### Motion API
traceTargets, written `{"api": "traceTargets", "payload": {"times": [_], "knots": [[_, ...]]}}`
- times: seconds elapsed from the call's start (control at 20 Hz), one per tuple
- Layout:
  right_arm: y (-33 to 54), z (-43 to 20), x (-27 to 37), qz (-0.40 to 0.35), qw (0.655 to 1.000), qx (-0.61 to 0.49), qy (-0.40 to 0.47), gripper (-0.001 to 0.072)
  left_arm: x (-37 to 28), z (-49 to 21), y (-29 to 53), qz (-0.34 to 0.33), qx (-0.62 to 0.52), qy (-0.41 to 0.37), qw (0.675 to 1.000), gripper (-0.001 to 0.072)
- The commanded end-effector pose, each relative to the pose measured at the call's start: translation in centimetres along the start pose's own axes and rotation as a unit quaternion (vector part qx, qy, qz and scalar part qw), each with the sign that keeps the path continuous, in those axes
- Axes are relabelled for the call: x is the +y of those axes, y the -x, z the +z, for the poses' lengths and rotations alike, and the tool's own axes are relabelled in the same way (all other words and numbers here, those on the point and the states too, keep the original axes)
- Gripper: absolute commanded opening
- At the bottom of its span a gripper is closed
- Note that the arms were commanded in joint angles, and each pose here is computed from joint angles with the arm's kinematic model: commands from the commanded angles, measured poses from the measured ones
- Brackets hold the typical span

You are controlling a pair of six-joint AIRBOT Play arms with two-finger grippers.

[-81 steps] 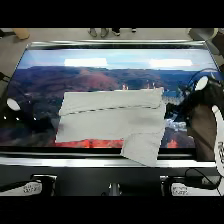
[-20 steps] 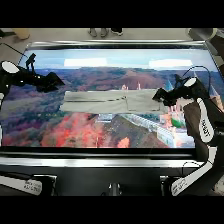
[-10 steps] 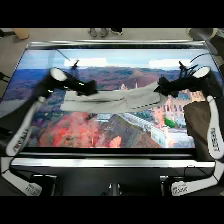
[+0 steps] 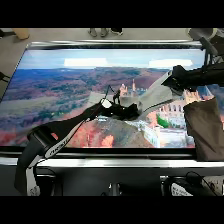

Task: Fold the shirts.

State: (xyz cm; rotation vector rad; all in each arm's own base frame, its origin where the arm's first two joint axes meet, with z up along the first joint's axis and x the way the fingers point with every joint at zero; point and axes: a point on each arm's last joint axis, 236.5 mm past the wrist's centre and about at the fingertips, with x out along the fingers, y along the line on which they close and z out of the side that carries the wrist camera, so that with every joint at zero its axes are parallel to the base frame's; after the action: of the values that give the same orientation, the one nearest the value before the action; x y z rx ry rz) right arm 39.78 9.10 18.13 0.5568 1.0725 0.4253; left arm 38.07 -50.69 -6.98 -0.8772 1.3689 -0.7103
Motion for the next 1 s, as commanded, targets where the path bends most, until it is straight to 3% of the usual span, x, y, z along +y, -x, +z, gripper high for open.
{"api": "traceTargets", "payload": {"times": [0.0,0.25,0.55,0.6,0.65,0.7,0.85,0.95], "knots": [[0.8,0.1,1.0,0.003,1.0,-0.016,-0.002,0.0015,-1.3,1.2,1.4,-0.024,-0.005,-0.059,0.998,0.0028],[-9.2,1.2,3.4,0.029,1.0,0.004,0.001,0.0016,-3.2,11.2,18.7,0.062,-0.113,-0.191,0.973,0.0028],[-26.7,-4.2,8.1,0.114,0.987,0.084,-0.082,0.0029,-11.8,14.1,41.2,0.053,-0.302,-0.253,0.918,0.0029],[-28.4,-4.9,8.7,0.131,0.982,0.09,-0.098,0.0182,-13.1,13.2,43.0,0.049,-0.316,-0.262,0.91,0.0029],[-29.6,-5.4,9.4,0.151,0.977,0.095,-0.112,0.0545,-14.4,12.1,44.5,0.044,-0.325,-0.275,0.904,0.0029],[-29.8,-5.3,9.8,0.168,0.974,0.095,-0.116,0.07,-15.6,11.0,45.5,0.041,-0.332,-0.29,0.897,0.0029],[-26.3,-3.4,7.7,0.157,0.979,0.093,-0.088,0.0698,-17.1,9.0,47.4,0.052,-0.344,-0.321,0.881,0.0029],[-22.1,-1.6,2.7,0.089,0.991,0.088,-0.057,0.0698,-15.7,9.0,47.7,0.093,-0.338,-0.333,0.875,0.003]]}}
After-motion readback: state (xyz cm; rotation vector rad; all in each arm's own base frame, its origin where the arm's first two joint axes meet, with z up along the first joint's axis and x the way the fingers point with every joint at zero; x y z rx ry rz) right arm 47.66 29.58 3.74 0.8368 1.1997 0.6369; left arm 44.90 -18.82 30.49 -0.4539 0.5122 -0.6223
